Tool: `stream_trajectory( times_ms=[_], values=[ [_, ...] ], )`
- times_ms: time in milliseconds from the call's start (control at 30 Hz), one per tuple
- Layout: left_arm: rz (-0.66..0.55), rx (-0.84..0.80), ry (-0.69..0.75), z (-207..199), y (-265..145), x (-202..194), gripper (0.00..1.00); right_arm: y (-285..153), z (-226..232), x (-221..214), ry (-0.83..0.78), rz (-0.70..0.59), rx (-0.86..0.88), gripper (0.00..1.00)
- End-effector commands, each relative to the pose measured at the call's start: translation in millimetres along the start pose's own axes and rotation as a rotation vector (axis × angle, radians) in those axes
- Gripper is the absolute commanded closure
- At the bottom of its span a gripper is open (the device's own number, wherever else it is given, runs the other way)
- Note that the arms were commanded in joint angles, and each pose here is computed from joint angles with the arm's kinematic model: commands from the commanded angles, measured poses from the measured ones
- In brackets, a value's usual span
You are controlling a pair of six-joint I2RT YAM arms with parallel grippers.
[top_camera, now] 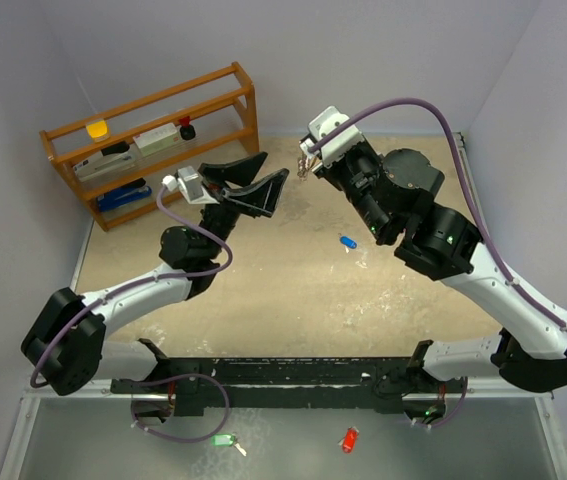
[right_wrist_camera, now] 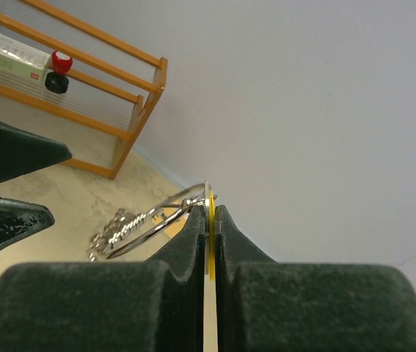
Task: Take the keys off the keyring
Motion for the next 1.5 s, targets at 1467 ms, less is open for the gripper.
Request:
stream_trajectory(
  times_ms=[1467],
  values=[
    [0.061,-0.188,0.133,-24,72,-16,0.39,1,-2,19,0.037,-0.061,-0.01,1.0]
  ],
)
Point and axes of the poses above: each gripper's point midway between its finger pads, its own y axis out along the fingers, its own z axis along the line the jaws close on, x = y × z, the point moved 10 cm from there along -y, back along the fingers, and after that the axes turned 4 degrees about y, right-handed, at the moved point
